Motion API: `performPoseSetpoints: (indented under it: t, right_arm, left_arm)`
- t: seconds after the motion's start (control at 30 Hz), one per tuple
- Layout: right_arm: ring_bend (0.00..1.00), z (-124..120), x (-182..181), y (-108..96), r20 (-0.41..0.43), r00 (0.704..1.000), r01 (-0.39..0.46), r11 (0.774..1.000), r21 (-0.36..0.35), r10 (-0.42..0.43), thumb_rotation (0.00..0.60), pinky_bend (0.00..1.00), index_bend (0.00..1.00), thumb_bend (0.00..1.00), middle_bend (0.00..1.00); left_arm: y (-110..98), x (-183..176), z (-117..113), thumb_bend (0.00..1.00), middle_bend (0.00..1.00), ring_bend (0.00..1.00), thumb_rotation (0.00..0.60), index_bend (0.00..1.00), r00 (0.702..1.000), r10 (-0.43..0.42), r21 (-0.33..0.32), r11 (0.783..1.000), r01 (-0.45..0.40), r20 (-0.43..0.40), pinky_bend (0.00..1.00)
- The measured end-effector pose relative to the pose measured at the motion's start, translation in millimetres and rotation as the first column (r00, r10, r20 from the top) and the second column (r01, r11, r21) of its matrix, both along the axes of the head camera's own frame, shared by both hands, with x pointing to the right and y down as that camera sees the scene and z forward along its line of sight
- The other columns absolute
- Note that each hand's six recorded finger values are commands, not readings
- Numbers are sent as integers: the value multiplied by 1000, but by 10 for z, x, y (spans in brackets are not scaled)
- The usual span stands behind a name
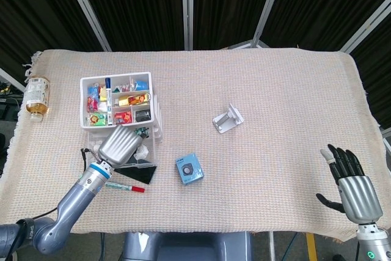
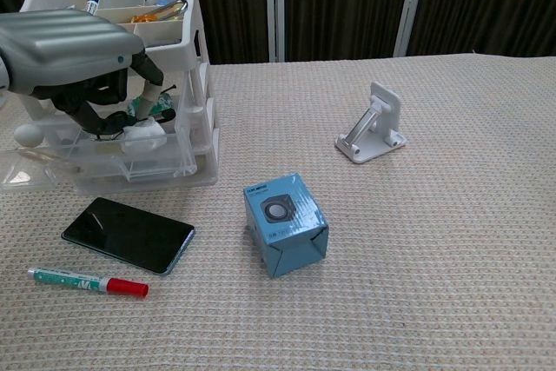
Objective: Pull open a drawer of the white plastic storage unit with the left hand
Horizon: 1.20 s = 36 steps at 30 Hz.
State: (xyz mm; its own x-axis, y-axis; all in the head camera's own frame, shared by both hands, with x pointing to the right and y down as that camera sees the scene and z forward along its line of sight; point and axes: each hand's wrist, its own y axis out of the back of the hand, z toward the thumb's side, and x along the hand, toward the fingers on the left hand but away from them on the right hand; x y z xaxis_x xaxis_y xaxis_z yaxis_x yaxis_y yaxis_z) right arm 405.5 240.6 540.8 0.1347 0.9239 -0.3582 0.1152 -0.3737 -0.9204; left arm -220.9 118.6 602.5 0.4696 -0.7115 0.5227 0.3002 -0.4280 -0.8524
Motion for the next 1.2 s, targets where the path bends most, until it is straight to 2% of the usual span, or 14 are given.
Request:
performPoseSetpoints:
  t: [0.3,0.53,0.7,0.93,1.2]
  right_arm:
    - [0,-2,-2,4,0,1000,1,1000,1,-1,600,0,0,14,0]
    - [0,4,-4,4,-2,1000,2,1000,1,-2,600,0,0,13,0]
    - [0,10,-8,8,-5,1000,3,1000,0,-3,600,0,0,13,0]
    - [0,3,-7,11,-7,1000,1,1000,2,-1,600,0,0,13,0]
    - [0,-5,-3,7,-6,1000,0,1000,4,0,600,0,0,13,0]
  left_arm:
    - [9,-21,13,544,988,921,600,600,1000,-10,-1,1000,10,-2,759]
    - [-25,-60,-84,545,988,921,600,632,1000,-22,19,1000,22,-17,761]
    - [-42,-86,-225,545,988,920,600,749,999,-14,46,999,16,-29,762]
    - [-57,-119,-436,545,988,921,600,764,999,-8,88,996,12,-47,760]
    - [-109,-278,-700,545,988,921,600,765,996,-41,134,990,51,-73,761]
